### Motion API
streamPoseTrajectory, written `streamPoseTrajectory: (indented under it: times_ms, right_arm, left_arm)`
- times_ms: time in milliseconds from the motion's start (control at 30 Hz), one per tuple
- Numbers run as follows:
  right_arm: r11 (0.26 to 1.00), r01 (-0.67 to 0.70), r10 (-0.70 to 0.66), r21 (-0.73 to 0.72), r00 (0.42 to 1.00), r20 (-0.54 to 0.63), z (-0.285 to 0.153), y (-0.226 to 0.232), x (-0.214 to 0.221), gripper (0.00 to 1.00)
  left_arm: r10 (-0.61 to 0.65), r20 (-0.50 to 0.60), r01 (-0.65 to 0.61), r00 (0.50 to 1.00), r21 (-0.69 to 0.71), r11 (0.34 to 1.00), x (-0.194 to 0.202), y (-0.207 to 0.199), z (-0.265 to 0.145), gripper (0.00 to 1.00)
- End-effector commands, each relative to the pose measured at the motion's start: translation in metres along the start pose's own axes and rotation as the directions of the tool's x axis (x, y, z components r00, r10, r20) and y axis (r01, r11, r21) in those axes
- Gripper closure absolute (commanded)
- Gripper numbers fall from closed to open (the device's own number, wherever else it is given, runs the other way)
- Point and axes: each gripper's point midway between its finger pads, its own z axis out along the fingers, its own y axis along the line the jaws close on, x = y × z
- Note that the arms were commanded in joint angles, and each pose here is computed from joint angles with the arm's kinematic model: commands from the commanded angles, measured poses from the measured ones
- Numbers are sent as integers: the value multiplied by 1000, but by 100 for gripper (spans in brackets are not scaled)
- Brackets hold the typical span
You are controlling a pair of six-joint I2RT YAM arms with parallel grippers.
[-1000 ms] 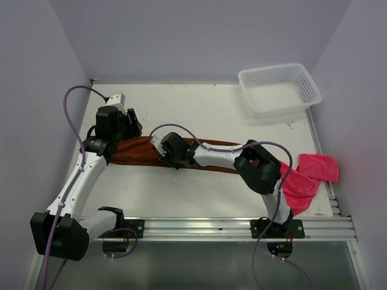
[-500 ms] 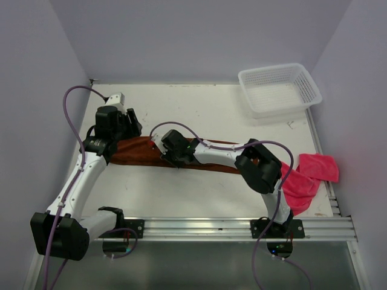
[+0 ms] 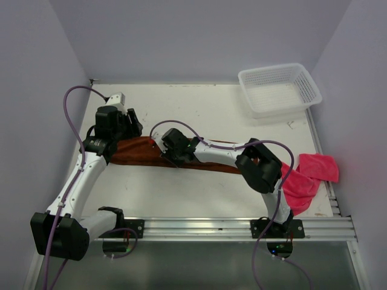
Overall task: Roll the towels
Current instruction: Fold the towel
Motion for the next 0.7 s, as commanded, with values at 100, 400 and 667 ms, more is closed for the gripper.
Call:
streamPoseTrajectory:
  times_ms: [100,400,667]
  right_arm:
    - [999,-4,7,-35,997,76,-26,1,-32,89]
    - [998,1,4,-67,997,75,-27,8,-31,89]
    - [996,-11,16,-85,999,50,-17,10,-24,88]
  left_arm:
    - [1,21,-2,1000,15,1000,-6,-2,-2,39]
    - [3,23,-3,1000,18,1000,-7,-2,-3,39]
    - [2,23,-3,1000,18,1000,-7,-2,-3,39]
